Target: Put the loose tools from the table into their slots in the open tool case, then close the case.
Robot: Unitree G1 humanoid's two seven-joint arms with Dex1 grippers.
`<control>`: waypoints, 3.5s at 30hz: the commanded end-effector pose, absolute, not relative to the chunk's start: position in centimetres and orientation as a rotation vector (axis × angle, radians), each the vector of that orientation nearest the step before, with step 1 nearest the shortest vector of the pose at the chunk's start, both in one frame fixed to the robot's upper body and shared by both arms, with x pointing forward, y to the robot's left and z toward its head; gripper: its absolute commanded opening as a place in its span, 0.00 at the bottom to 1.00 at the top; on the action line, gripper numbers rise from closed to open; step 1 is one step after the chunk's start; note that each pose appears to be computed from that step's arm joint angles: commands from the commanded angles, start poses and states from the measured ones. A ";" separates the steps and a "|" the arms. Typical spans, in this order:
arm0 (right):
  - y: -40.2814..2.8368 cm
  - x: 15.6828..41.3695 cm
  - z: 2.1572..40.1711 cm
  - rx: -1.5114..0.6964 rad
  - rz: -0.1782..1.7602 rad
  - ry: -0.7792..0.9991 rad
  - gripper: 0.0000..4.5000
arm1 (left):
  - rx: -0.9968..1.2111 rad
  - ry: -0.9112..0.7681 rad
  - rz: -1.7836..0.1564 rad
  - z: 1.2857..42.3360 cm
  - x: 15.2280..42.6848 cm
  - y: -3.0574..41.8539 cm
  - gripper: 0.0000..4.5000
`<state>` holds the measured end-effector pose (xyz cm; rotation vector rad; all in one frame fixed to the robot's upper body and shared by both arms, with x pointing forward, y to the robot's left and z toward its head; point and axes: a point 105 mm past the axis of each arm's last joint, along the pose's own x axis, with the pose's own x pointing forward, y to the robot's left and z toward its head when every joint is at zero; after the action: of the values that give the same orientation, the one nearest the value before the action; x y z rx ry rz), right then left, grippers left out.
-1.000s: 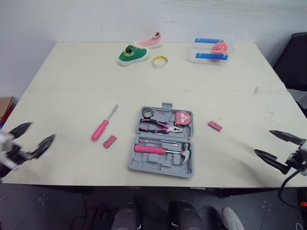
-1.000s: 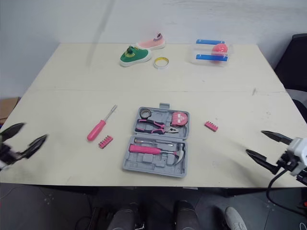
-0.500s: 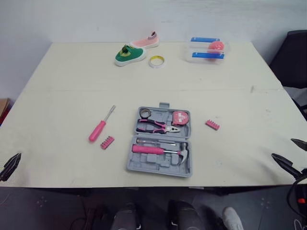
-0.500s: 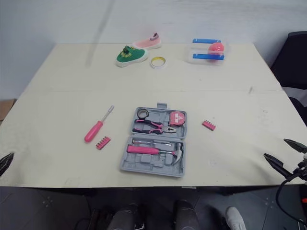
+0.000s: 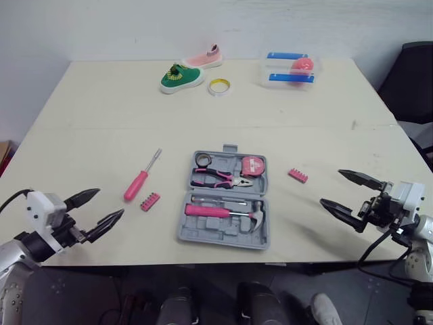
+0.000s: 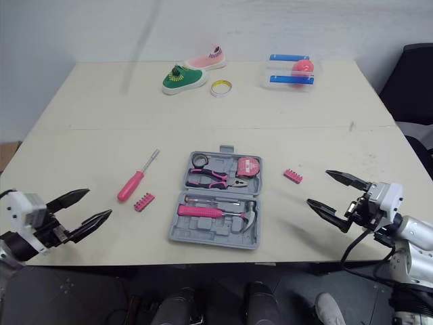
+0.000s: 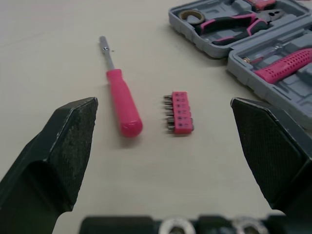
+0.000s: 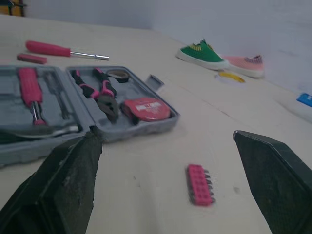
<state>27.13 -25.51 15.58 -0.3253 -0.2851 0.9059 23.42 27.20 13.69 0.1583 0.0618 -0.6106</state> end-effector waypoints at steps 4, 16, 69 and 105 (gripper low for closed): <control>-23.4 26.8 17.2 -0.315 0.972 -0.336 1.00 | 0.224 0.114 -0.656 11.6 24.7 25.1 0.48; -19.7 25.5 17.7 -0.301 1.129 -0.350 1.00 | 0.211 0.169 -0.622 9.3 27.2 23.7 0.48; -16.2 23.2 19.1 -0.340 1.339 -0.275 1.00 | 0.463 0.213 -1.337 14.5 25.7 12.5 0.16; -18.7 22.5 15.1 -0.297 1.334 -0.201 1.00 | 0.776 0.402 -1.371 12.0 27.0 10.1 0.16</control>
<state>22.62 -18.32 14.28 -0.2651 -0.1556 1.3459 27.45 10.59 11.83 0.7583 0.4122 -1.3402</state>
